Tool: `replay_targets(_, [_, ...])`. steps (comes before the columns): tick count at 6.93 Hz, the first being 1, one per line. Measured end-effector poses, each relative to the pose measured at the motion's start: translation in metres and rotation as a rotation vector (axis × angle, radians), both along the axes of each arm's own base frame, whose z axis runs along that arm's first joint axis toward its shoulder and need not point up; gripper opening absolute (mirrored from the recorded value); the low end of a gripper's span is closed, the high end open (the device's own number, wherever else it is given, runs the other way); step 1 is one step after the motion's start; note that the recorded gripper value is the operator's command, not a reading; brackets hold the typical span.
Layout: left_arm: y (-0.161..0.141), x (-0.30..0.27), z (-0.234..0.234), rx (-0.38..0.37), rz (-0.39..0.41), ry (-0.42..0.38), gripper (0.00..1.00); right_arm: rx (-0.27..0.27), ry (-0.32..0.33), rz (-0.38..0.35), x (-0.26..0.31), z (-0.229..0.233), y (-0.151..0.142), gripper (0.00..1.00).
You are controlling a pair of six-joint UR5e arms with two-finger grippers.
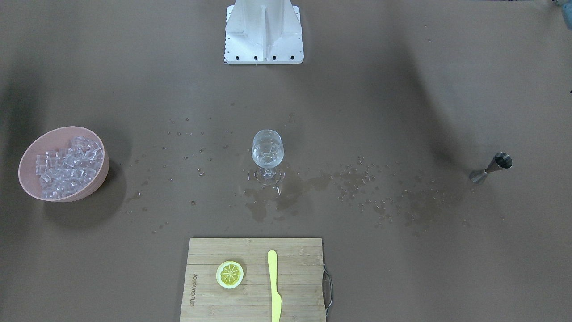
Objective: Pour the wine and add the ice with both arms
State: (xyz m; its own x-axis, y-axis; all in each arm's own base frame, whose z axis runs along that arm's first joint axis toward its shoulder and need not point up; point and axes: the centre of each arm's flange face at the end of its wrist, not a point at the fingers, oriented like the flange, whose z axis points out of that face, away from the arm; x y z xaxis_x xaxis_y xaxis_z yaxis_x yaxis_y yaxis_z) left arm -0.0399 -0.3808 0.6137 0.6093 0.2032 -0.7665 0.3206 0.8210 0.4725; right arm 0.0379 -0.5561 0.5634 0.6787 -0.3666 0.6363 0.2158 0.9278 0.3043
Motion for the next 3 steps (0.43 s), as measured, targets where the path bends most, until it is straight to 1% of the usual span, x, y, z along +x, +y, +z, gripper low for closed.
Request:
replay_targets(2, [-0.025,0.019,-0.002,-0.038,-0.053,0.06,0.98,-0.003,-0.002,-0.001,-0.001,0.001,0.0,1.0])
replay_targets(3, [-0.034,0.04,-0.003,-0.042,-0.073,0.079,0.98,-0.004,-0.005,-0.001,-0.001,0.001,0.0,1.0])
